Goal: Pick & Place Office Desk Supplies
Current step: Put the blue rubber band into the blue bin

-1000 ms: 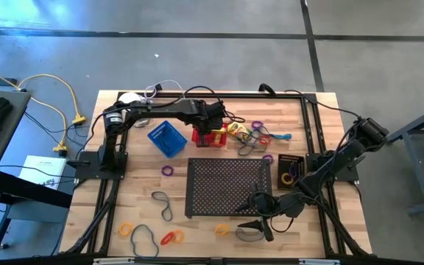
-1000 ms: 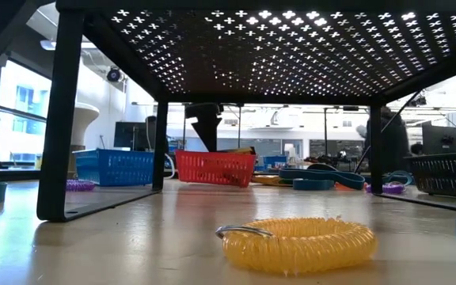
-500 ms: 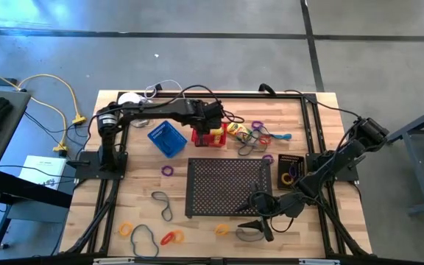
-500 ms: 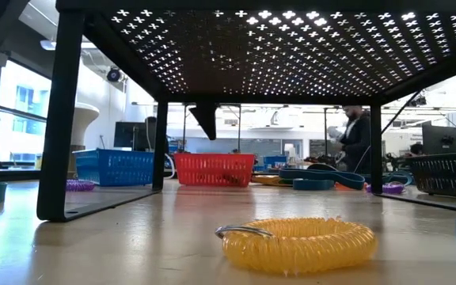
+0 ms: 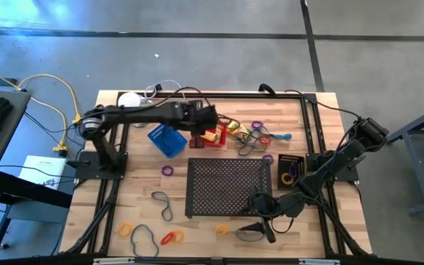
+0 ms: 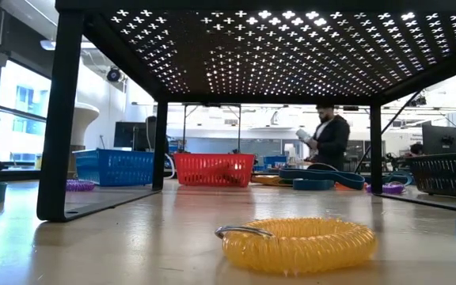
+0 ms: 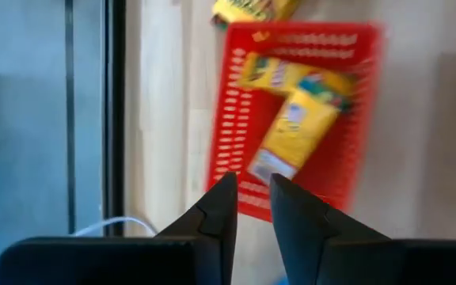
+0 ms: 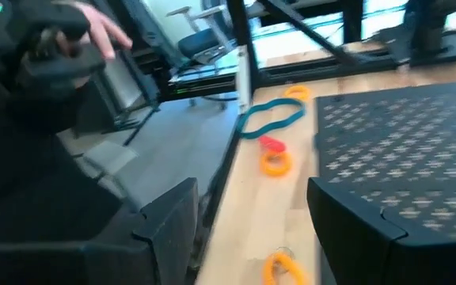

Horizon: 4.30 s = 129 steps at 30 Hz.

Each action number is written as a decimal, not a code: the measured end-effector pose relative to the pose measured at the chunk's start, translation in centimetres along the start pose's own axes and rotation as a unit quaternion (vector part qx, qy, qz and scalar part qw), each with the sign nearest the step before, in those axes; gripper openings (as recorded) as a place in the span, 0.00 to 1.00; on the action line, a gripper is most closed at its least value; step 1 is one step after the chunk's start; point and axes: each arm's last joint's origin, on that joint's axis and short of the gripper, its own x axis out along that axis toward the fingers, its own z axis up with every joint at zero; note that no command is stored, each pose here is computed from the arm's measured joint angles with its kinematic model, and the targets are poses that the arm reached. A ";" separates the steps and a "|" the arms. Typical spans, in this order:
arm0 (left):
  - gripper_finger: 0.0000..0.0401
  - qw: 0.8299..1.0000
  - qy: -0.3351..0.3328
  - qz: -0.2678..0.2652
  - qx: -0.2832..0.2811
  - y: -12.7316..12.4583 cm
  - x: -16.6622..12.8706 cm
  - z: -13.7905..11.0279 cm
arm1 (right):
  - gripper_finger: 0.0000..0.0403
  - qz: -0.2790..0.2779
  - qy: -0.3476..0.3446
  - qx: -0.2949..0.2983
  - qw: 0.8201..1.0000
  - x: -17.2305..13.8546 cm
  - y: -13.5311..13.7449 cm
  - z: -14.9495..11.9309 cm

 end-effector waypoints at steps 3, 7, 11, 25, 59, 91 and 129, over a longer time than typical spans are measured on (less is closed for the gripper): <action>0.17 1.000 -0.015 -0.019 -0.016 -2.0 -3.1 -0.4 | 0.56 0.001 0.000 -0.003 1.000 0.0 0.0 0.0; 0.17 0.997 -0.010 -0.070 -0.033 -5.0 -7.0 -1.7 | 0.56 -0.014 -0.021 -0.051 0.998 -0.4 -0.1 0.7; 0.17 0.987 0.021 -0.155 -0.049 -8.3 -9.6 -3.0 | 0.56 -0.060 -0.056 -0.121 0.989 -0.7 -0.3 1.5; 0.17 0.978 0.004 -0.206 0.040 -17.7 -15.2 -6.2 | 0.56 -0.243 -0.010 -0.069 0.967 -8.2 -1.9 7.0; 0.17 0.982 -0.077 -0.160 -0.068 -18.6 -16.0 -5.4 | 0.56 -0.566 0.329 0.366 0.661 -18.5 -24.3 5.8; 0.17 0.984 -0.105 -0.139 -0.034 -18.2 -15.7 -4.8 | 0.56 -0.518 0.399 0.432 0.621 -18.0 -32.0 0.0; 0.17 0.984 -0.105 -0.138 -0.041 -17.9 -15.5 -4.6 | 0.01 -0.499 0.401 0.425 0.640 -18.5 -32.0 -4.4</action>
